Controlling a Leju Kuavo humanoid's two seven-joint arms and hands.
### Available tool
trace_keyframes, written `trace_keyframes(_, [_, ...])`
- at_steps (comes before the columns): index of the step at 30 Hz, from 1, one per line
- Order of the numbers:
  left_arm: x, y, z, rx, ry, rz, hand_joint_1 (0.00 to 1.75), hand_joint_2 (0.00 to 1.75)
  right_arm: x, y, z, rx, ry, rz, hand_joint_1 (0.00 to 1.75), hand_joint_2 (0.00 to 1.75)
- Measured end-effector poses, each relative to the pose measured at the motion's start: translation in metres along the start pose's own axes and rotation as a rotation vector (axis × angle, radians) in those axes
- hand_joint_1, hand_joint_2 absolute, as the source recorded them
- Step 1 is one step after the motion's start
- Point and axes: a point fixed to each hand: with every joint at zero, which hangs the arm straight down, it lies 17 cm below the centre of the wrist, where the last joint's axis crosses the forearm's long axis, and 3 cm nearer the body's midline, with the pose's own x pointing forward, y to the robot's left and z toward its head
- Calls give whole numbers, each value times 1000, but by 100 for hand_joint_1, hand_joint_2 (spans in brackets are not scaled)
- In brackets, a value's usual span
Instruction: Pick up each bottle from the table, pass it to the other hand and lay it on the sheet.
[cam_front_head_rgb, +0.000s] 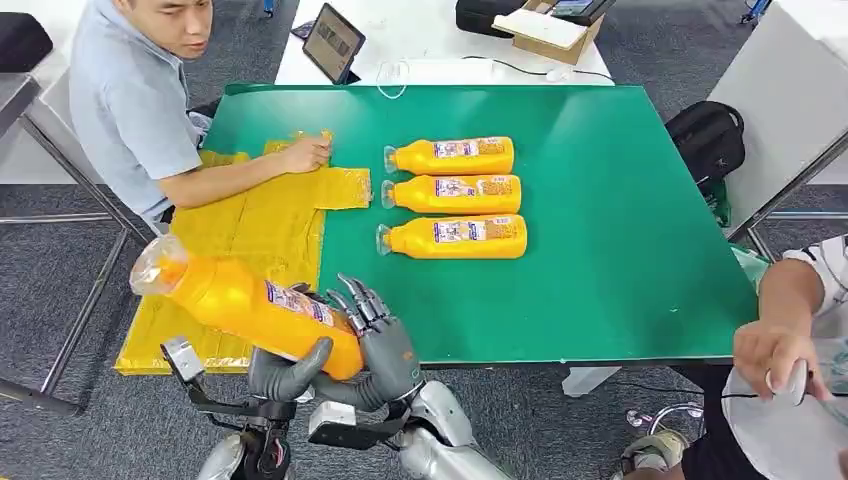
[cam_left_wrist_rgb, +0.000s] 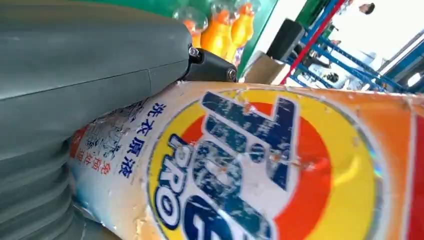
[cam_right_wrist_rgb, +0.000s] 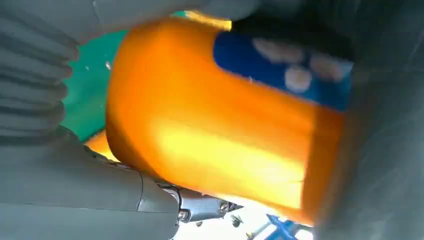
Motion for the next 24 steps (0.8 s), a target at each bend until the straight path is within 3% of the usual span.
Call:
trace_keyframes(9, [2, -2, -7, -5, -1, -9, 175, 175, 8, -29, -3, -63, -54, 103, 0, 0])
trace_keyframes(14, [2, 35, -21, 140, -54, -466, 175, 175, 26, -61, -11, -145, -114, 159, 0, 0])
trace_keyframes(18, [8, 60, -36, 161, -95, -864, 175, 175, 38, -91, -17, -230, -140, 173, 0, 0])
trace_keyframes(24, [15, 103, -59, 157, -67, -1106, 175, 175, 50, -136, -18, -355, -152, 177, 0, 0])
